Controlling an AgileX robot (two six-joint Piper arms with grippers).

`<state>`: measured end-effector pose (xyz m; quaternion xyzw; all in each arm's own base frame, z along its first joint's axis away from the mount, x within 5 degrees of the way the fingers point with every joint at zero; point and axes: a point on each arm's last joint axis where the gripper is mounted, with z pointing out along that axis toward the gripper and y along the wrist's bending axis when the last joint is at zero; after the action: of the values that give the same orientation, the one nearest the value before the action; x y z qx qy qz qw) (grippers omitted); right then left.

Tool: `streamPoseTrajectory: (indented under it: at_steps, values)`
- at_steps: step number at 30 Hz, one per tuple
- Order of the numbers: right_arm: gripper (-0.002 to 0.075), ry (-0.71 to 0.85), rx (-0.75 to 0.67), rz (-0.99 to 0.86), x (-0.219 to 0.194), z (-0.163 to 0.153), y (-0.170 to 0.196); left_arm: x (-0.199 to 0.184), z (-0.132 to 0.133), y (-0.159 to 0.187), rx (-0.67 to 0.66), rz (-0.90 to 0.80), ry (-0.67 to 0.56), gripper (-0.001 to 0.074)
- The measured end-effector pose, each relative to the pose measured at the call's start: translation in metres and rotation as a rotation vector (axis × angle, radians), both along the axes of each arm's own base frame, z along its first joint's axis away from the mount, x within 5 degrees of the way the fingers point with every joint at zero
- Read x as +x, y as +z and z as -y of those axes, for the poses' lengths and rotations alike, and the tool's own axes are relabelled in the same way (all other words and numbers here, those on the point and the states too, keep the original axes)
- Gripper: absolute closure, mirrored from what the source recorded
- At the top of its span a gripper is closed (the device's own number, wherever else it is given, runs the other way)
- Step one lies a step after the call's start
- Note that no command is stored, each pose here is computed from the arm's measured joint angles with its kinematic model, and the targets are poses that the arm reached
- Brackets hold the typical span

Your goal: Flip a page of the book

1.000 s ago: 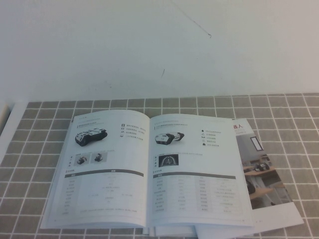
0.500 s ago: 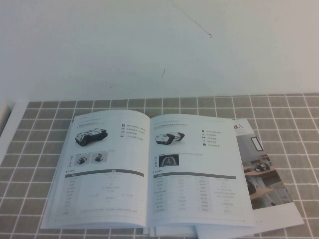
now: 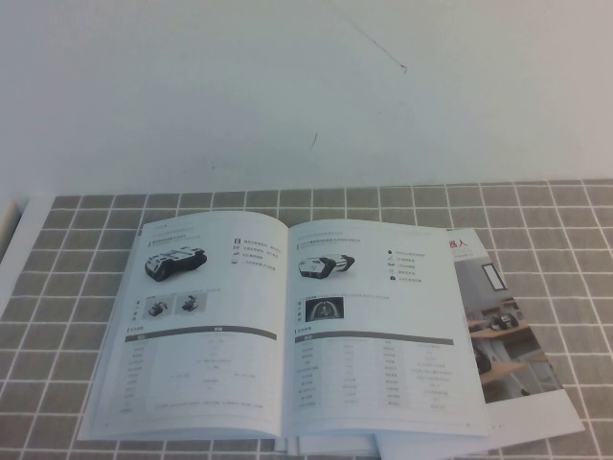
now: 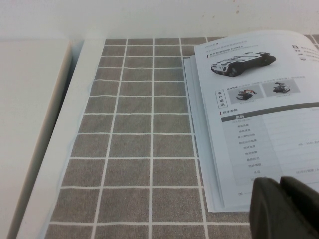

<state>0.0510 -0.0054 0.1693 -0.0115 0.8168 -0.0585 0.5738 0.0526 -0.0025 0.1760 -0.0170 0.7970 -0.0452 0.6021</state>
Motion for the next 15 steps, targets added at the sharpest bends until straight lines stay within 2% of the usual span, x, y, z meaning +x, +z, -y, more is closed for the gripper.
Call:
streamPoseTrajectory:
  at_steps: [7,15]
  values:
    - [0.0728,0.000,0.000,0.000,0.0000,0.0000,0.0000,0.0000,0.0000,0.0000,0.000,0.000,0.000,0.0738]
    - [0.0729,0.022,-0.062,-0.005,0.0000,0.0000,0.0000,0.0000,0.0000,0.0000,0.000,0.000,0.000,0.0738]
